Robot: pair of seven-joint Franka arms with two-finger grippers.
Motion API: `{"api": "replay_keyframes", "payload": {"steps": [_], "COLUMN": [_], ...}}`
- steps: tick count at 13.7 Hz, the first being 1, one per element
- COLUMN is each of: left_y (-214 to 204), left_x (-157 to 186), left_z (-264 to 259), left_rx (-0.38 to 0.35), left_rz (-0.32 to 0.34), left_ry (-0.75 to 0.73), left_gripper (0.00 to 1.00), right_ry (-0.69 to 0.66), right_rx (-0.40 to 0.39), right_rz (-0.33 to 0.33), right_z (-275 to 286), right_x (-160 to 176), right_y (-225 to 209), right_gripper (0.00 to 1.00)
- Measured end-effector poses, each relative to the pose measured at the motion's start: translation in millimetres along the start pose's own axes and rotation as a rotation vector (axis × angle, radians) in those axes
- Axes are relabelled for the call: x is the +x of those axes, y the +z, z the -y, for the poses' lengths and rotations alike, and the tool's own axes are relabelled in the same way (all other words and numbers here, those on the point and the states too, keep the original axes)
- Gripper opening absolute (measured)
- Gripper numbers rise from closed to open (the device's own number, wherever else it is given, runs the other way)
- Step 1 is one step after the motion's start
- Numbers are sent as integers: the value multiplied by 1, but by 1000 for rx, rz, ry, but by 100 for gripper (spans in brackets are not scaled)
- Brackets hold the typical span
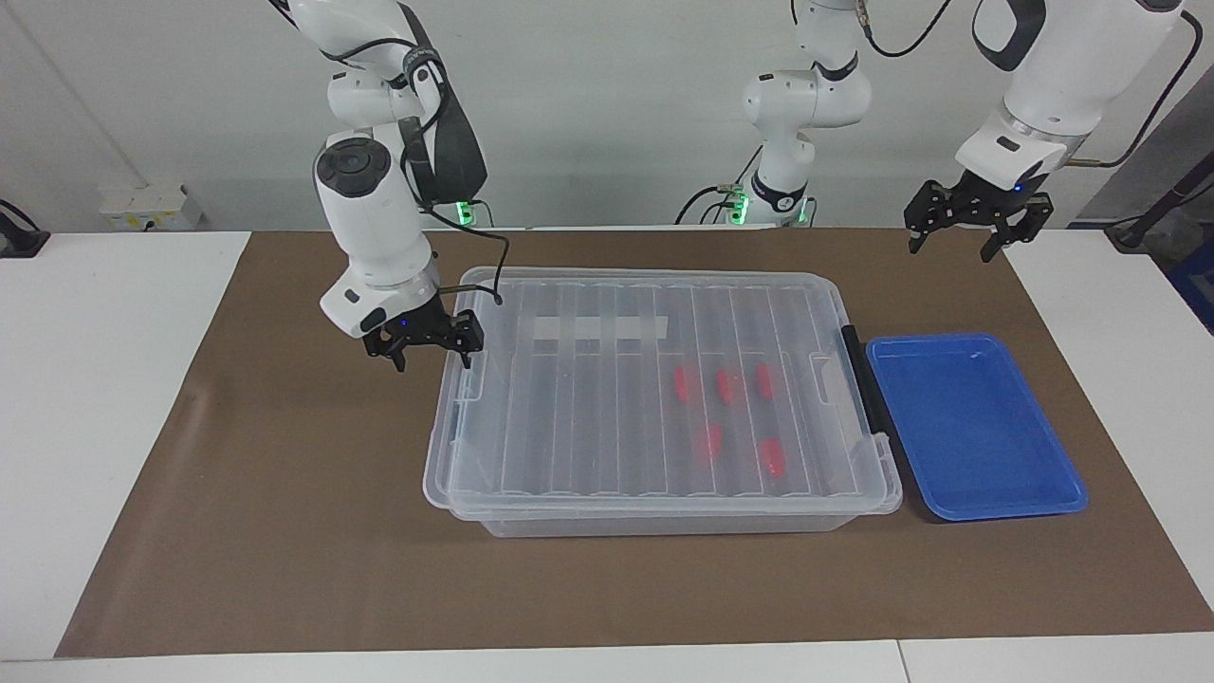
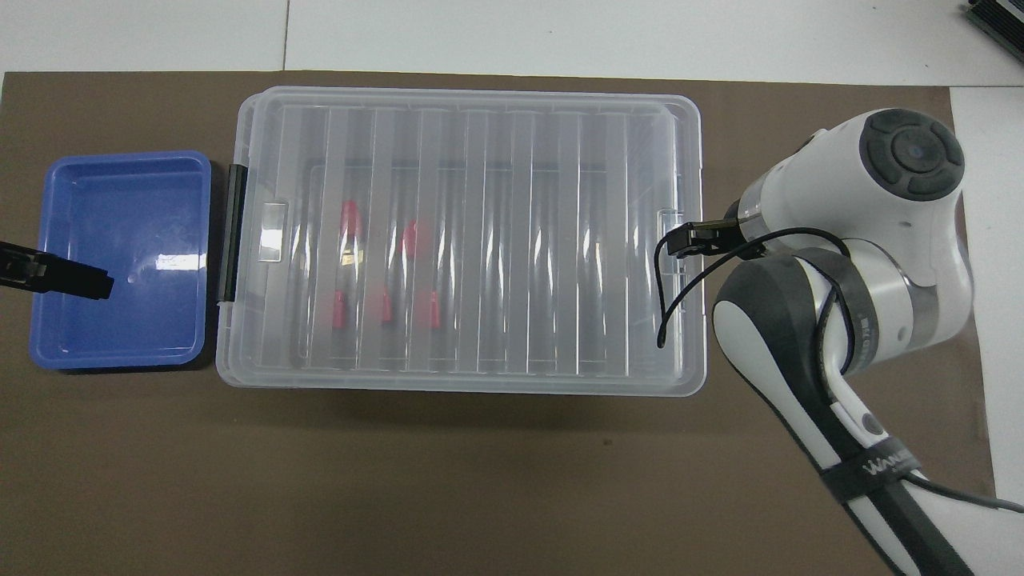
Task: Place red block in blue tray from box
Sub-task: 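Slide the clear lid away from the blue tray with the right gripper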
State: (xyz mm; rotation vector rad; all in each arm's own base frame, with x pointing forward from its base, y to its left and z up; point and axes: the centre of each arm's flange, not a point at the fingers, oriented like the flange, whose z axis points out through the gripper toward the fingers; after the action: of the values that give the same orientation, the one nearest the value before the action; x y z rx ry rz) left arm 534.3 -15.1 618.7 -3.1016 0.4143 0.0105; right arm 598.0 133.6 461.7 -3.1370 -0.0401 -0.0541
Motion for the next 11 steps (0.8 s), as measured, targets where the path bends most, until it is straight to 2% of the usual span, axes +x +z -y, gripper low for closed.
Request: {"api": "replay_keyframes", "payload": {"steps": [11], "left_y": [0], "left_x": [0], "left_z": [-2], "left_rx": [0], "left_rz": [0], "left_ry": [3], "left_gripper": [100], "right_ry": [-197], "right_rx": [-29], "right_rz": [23], "right_z": [-87], "right_x": [9], "right_y": [2], "right_gripper": [100]}}
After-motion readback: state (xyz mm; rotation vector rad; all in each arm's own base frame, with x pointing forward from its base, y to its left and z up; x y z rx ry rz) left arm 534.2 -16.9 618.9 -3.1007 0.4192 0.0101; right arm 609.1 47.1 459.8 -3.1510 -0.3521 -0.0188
